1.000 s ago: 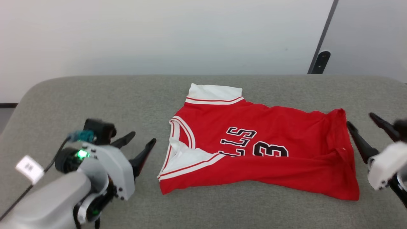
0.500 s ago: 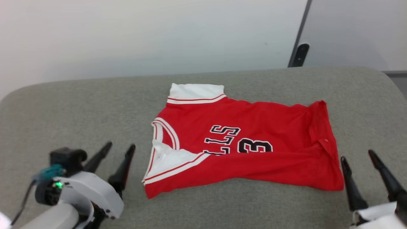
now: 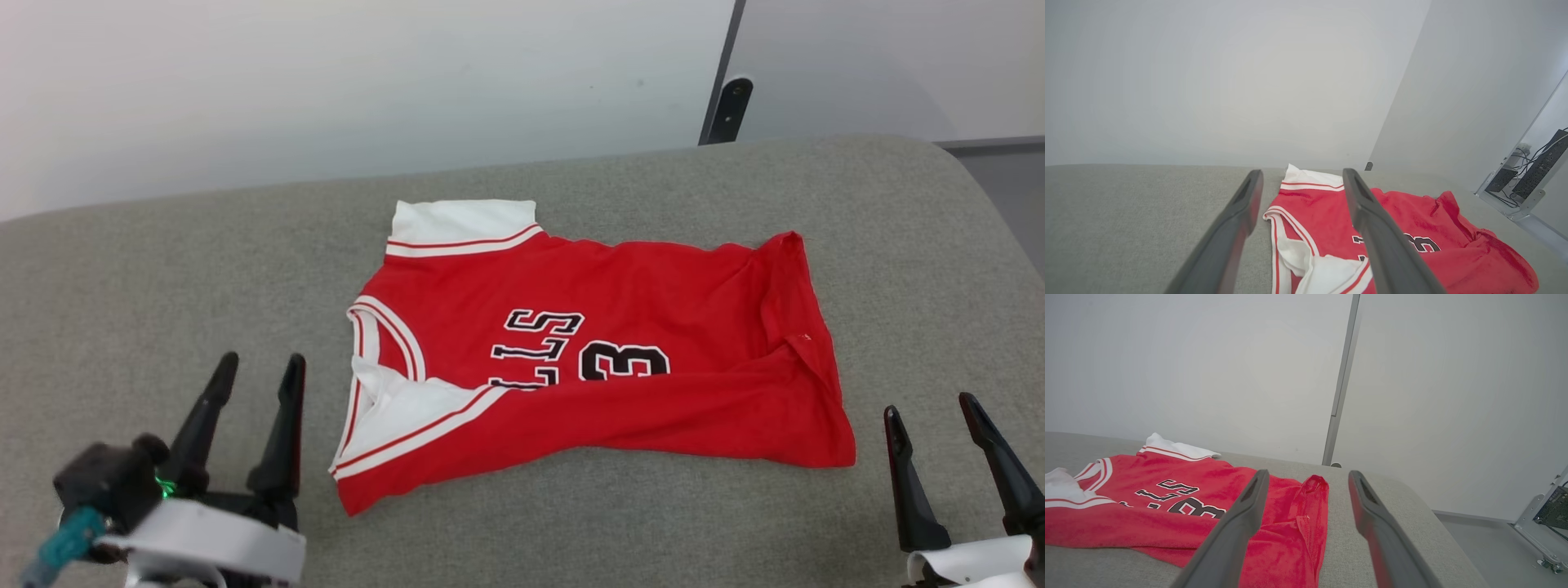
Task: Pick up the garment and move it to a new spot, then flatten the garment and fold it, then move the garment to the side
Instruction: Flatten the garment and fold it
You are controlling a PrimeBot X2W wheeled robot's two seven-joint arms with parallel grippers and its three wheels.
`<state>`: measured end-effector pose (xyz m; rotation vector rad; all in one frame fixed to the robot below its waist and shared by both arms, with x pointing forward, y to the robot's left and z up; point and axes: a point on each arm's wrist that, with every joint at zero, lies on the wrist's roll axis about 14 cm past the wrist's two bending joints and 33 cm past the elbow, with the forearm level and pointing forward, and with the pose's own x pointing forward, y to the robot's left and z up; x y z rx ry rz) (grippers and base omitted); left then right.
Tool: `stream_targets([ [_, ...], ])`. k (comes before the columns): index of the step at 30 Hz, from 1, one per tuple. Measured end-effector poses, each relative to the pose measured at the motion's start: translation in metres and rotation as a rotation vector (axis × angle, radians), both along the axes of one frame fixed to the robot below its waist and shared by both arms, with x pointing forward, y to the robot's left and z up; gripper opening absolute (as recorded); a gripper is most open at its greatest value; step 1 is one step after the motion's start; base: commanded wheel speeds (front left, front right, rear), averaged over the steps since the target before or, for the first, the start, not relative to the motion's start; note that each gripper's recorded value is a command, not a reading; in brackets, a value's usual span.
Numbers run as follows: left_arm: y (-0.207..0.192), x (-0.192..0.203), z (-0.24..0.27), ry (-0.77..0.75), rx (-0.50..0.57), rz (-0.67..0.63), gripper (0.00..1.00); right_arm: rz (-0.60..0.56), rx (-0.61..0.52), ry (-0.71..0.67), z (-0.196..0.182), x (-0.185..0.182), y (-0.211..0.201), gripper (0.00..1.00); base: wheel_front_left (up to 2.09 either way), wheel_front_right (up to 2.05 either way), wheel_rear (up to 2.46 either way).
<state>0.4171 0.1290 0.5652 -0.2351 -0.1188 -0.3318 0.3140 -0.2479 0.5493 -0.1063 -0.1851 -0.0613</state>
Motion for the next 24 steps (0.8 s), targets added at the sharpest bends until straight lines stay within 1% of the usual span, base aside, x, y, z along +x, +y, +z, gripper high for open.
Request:
stream_targets([
  [5,-0.007,-0.014,-0.005,-0.039,-0.008,-0.033,1.0,-0.021,0.006,0.004,-0.002,-0.005,-0.006,1.0,0.0,0.0,0.0],
  [7,-0.01,-0.021,-0.013,-0.02,-0.044,-0.046,1.0,-0.025,0.006,0.0,-0.002,-0.006,-0.008,1.0,0.0,0.0,0.0],
  [9,-0.012,-0.028,-0.022,-0.012,-0.024,-0.058,1.0,-0.028,0.006,0.0,-0.002,-0.007,-0.01,1.0,0.0,0.0,0.0],
  [15,-0.011,-0.032,-0.028,-0.001,-0.046,-0.036,1.0,-0.021,0.012,0.0,-0.003,-0.007,-0.01,1.0,0.0,0.0,0.0],
  [16,-0.012,-0.034,-0.033,0.009,-0.026,-0.04,1.0,-0.017,0.013,0.001,-0.003,-0.007,-0.009,1.0,0.0,0.0,0.0],
  [20,-0.014,-0.034,-0.039,0.023,-0.008,-0.049,1.0,-0.021,0.018,0.003,-0.004,-0.01,-0.01,1.0,0.0,0.0,0.0],
  [24,-0.024,-0.031,-0.048,0.052,0.013,-0.096,1.0,-0.049,0.023,0.01,-0.007,-0.017,-0.018,1.0,0.0,0.0,0.0],
])
